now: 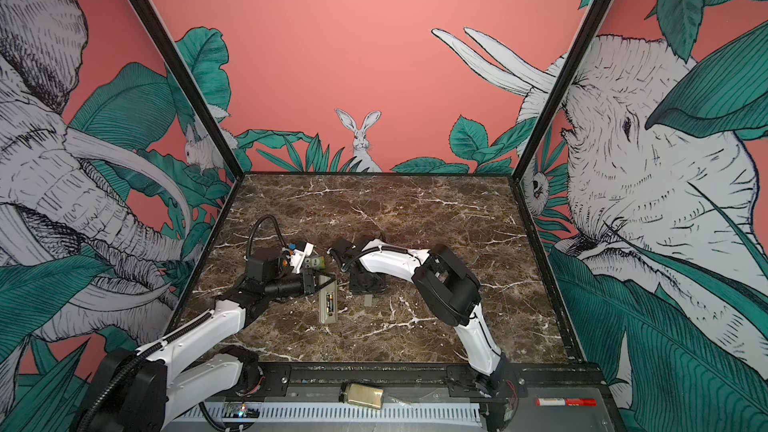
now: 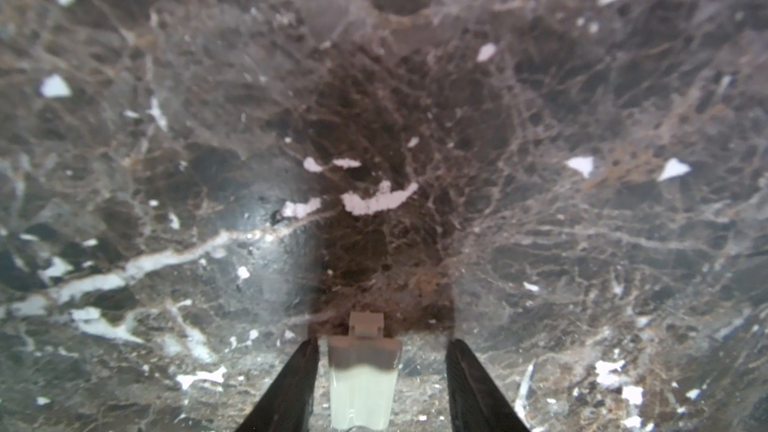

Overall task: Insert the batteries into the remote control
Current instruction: 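Carry the grey cover with the right gripper beside the left gripper's remote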

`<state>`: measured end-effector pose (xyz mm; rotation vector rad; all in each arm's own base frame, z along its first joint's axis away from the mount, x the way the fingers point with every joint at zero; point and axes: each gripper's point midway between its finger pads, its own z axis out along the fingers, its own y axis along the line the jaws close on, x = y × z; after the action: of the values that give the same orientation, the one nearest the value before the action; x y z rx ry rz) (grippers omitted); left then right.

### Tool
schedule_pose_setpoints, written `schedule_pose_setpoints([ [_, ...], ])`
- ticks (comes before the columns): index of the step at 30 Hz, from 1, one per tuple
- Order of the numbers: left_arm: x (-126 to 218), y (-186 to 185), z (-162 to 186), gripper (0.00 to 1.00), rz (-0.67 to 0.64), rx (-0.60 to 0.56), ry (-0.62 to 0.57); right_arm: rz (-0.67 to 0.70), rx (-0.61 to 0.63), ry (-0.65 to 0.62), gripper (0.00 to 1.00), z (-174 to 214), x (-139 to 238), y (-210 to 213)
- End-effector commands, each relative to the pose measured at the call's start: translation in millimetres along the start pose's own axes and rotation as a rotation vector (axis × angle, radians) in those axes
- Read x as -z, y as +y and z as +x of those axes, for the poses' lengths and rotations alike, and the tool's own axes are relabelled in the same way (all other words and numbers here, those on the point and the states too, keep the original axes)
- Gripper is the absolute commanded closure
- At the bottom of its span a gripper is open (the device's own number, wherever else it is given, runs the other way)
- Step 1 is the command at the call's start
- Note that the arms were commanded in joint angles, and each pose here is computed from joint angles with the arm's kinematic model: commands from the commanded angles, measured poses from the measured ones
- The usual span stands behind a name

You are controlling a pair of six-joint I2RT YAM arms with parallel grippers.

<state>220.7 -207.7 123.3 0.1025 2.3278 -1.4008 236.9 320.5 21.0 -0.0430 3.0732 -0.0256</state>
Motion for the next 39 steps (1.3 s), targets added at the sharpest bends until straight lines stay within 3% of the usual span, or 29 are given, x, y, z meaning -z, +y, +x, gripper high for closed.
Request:
schedule_pose_setpoints([
  [1,2.3,-7.9,-5.1,1.0,0.024,-0.026,-0.011,0.039,0.006,0.009,0.54,2.6,-3.5,-4.2],
  [6,2.0,-6.9,-5.0,1.0,0.022,-0.025,-0.011,0.044,0.004,0.014,0.6,3.8,-5.1,-5.5],
  [21,-0.5,-4.6,-6.2,1.0,0.021,-0.017,-0.008,0.063,0.023,0.008,0.63,-1.4,-9.4,-4.9],
  [39,-1.6,-0.9,-8.0,1.0,0.013,-0.008,-0.014,0.066,0.036,0.011,0.77,0.1,-10.0,-10.6],
])
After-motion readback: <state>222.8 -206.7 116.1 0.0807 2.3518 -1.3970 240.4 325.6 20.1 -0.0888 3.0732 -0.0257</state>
